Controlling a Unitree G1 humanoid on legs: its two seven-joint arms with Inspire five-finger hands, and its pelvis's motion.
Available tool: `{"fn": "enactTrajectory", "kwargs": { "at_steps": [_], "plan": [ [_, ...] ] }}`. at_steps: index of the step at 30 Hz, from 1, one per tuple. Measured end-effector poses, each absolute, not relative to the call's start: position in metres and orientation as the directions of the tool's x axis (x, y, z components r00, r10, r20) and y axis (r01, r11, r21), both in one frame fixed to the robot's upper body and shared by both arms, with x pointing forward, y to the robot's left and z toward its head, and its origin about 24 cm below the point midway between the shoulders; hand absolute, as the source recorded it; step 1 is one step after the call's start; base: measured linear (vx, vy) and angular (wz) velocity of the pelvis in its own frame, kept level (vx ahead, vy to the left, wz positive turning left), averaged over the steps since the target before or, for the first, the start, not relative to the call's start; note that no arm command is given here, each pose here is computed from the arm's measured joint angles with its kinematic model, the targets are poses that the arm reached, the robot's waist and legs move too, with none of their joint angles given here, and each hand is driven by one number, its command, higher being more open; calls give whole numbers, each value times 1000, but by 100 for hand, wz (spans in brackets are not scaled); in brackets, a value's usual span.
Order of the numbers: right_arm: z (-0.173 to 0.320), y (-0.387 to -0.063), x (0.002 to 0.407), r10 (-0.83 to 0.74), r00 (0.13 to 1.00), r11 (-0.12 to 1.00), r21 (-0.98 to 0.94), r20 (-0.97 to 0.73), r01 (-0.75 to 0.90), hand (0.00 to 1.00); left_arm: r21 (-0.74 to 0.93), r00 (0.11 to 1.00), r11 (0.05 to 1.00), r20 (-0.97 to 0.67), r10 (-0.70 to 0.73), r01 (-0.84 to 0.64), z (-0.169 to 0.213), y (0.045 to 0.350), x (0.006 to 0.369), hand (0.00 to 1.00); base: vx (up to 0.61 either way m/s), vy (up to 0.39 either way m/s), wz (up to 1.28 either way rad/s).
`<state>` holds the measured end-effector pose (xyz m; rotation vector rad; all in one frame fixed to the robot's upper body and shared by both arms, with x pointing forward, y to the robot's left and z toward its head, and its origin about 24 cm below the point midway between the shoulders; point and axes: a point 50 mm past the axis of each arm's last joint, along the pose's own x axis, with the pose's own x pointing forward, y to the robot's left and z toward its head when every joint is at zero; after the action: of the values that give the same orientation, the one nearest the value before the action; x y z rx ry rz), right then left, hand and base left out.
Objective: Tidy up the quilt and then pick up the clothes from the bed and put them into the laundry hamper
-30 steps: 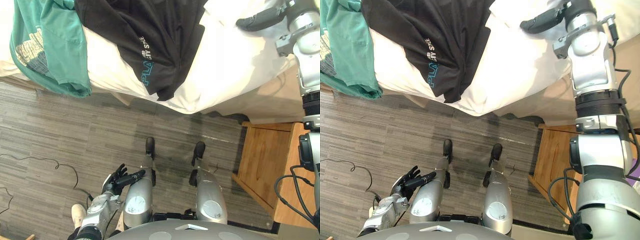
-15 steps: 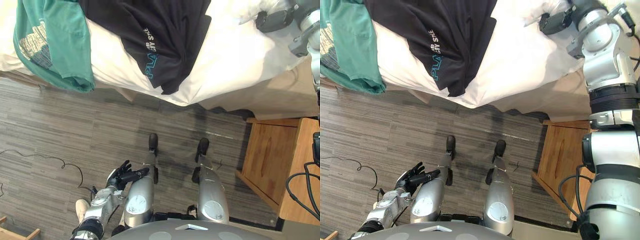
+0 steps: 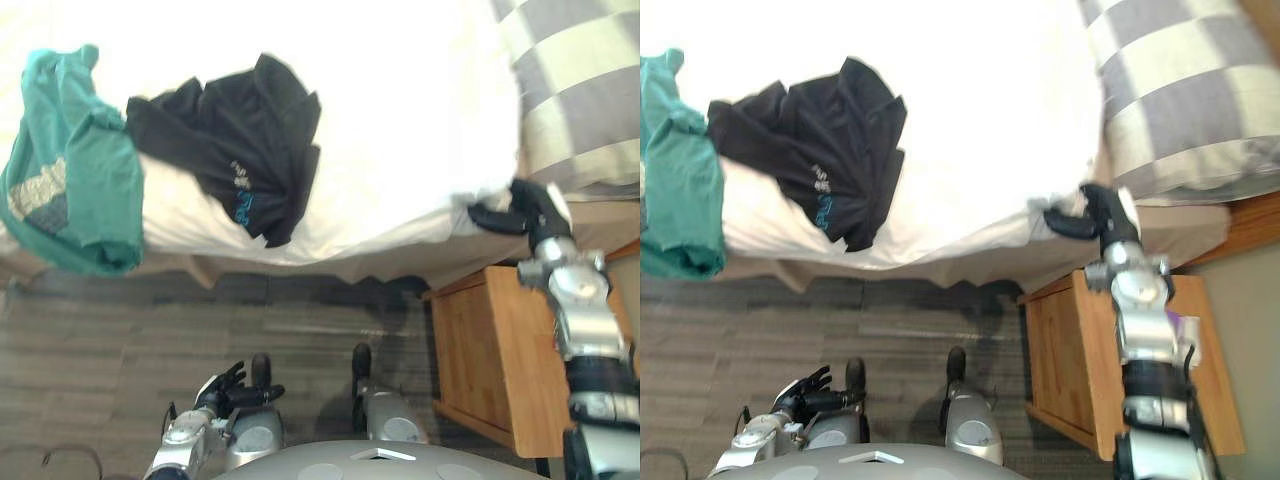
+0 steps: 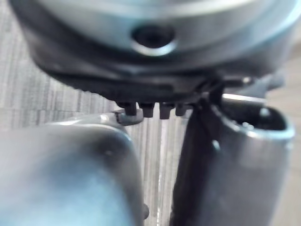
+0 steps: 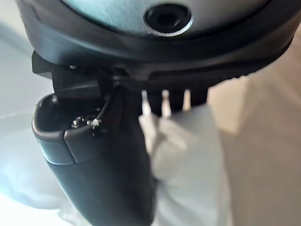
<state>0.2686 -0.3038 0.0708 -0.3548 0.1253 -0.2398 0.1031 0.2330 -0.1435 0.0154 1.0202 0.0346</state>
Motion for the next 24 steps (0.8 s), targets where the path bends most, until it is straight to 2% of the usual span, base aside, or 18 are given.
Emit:
{"fn": "enactTrajectory", "kwargs": {
  "at_steps": [6,10,15,19,20,24],
  "plan": [
    [31,-305,230,-361,925,917,-226,-122,328,100,27,445,999,-895,34,-22,-152,234,76,100,44,8,-26],
    [5,-314,196,-496,845,868,-125,-200,480,100,19,397,998,-917,41,-60,-156,234,55,100,71,2,-19],
    [8,-353,157,-705,686,704,-64,-182,707,100,15,350,996,-936,46,-92,-159,235,39,100,69,18,-25],
    [18,-369,145,-760,635,636,43,-137,771,100,4,347,995,-937,38,-99,-159,234,37,100,-4,6,-15],
    [19,-371,145,-754,643,639,76,-134,765,0,1,341,994,-939,38,-109,-159,235,34,100,-18,-1,-5],
    [26,-372,152,-697,709,685,189,-110,703,0,0,294,993,-955,36,-122,-161,235,20,100,-8,-5,0]
  ]
}}
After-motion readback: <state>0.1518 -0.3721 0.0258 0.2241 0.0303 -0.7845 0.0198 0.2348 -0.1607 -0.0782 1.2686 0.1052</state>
